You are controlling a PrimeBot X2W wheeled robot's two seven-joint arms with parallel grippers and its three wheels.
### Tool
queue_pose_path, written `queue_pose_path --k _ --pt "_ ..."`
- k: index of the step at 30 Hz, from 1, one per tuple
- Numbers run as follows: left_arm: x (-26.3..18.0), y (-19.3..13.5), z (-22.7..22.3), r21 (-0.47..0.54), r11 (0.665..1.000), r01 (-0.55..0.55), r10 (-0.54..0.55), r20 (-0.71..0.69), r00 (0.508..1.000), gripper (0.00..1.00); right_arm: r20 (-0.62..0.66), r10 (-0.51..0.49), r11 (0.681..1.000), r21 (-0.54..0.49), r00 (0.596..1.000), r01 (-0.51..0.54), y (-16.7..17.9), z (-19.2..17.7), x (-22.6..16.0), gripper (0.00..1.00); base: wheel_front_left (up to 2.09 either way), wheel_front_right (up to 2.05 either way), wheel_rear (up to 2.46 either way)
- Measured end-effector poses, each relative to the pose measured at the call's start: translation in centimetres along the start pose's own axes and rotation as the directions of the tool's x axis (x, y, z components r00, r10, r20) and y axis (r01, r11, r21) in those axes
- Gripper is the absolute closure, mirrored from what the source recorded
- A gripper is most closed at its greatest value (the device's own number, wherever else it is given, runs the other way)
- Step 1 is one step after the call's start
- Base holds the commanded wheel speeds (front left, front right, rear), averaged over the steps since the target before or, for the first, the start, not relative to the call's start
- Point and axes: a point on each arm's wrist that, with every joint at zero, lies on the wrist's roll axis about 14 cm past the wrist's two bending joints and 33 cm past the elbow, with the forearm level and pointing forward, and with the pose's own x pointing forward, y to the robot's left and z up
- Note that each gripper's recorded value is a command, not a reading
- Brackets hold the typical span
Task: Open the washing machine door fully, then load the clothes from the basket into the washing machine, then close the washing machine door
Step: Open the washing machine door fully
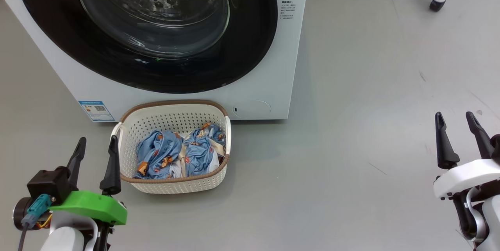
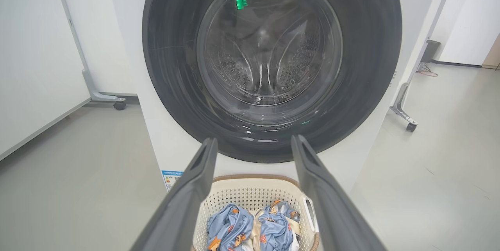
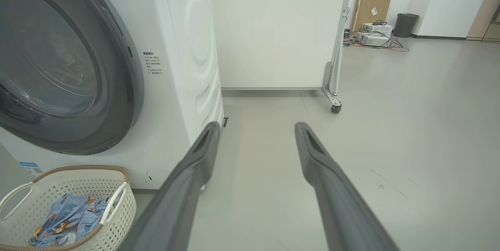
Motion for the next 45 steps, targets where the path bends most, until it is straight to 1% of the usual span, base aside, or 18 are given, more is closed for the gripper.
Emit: queue_pose_path --k 16,27,39,45 --pt "0.1 -0.4 0.5 0.002 1.000 0.012 -0.012 0.016 1.000 0.00 0.010 0.004 1.000 -0.001 1.000 -0.004 0.1 0.3 0.5 0.00 0.09 0.09 -0.17" --pt "0.2 -0.6 0.8 0.020 1.000 0.020 -0.021 0.026 0.999 0.00 0.022 -0.010 1.000 0.009 1.000 0.010 -0.2 0.7 1.0 0.00 0.00 0.00 0.00" --pt "0.2 -1.3 0.8 0.021 0.999 0.034 -0.034 0.031 0.999 0.00 0.092 -0.007 1.000 0.021 0.996 0.005 -0.4 3.1 2.9 0.00 0.00 0.00 0.00" --pt "0.0 -1.3 0.3 0.008 1.000 0.024 -0.024 0.021 0.999 0.00 0.186 0.008 0.998 0.055 0.982 -0.018 0.2 6.4 5.4 0.00 0.00 0.00 0.00"
